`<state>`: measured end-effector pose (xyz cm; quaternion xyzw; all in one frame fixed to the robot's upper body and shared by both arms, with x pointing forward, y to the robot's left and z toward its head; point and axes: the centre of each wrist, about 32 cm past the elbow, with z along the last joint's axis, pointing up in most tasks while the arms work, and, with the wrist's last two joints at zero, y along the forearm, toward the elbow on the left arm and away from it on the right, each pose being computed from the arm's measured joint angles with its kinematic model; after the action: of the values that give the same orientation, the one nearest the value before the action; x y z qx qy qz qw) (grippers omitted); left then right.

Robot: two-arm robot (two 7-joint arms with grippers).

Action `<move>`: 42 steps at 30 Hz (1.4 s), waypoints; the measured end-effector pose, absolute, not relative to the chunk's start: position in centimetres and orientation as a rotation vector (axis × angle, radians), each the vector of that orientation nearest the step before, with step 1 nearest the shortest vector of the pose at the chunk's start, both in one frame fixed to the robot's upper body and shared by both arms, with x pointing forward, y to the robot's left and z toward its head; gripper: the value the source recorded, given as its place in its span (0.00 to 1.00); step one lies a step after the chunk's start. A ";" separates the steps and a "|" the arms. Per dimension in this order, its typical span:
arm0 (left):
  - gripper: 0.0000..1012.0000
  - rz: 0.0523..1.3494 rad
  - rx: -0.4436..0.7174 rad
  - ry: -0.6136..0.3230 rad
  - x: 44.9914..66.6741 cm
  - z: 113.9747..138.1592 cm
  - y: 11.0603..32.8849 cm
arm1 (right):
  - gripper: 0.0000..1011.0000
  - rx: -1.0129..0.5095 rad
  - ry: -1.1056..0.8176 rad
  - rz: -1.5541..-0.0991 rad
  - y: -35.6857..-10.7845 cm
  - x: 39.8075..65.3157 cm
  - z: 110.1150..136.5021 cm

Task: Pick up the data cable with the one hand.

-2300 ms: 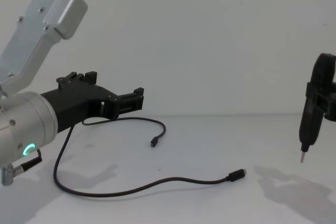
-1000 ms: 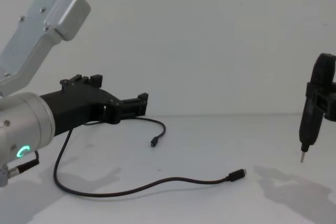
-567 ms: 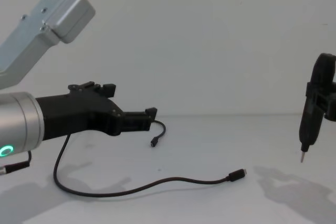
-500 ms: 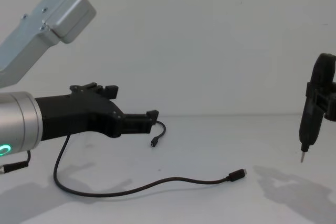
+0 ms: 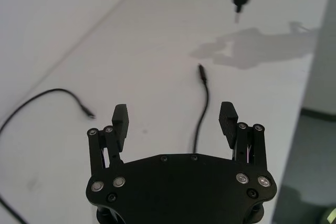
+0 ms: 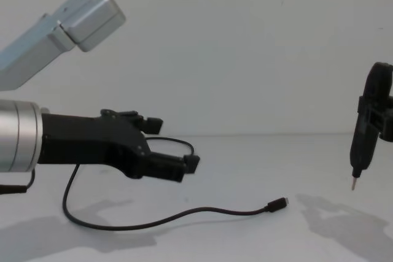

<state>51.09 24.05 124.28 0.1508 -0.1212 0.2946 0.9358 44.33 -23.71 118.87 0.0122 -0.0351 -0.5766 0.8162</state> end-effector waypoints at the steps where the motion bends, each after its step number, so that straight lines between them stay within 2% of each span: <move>1: 0.99 0.585 0.317 -0.244 51.2 124.4 24.1 | 0.27 0.026 -0.075 -1.229 -23.7 44.3 118.9; 8: 0.99 0.464 0.401 -0.205 52.9 125.2 23.7 | 0.27 0.026 -0.075 -1.229 -23.7 44.3 118.9; 17: 0.99 0.381 0.462 -0.149 54.9 125.8 22.5 | 0.27 0.026 -0.075 -1.229 -23.7 44.3 118.9; 42: 0.99 0.352 0.570 0.016 59.7 126.9 19.9 | 0.27 0.026 -0.075 -1.229 -23.7 44.3 118.9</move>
<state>59.72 19.94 126.90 0.2798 0.0080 0.1729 0.9443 44.33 -23.71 118.87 0.0122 -0.0351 -0.5766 0.8162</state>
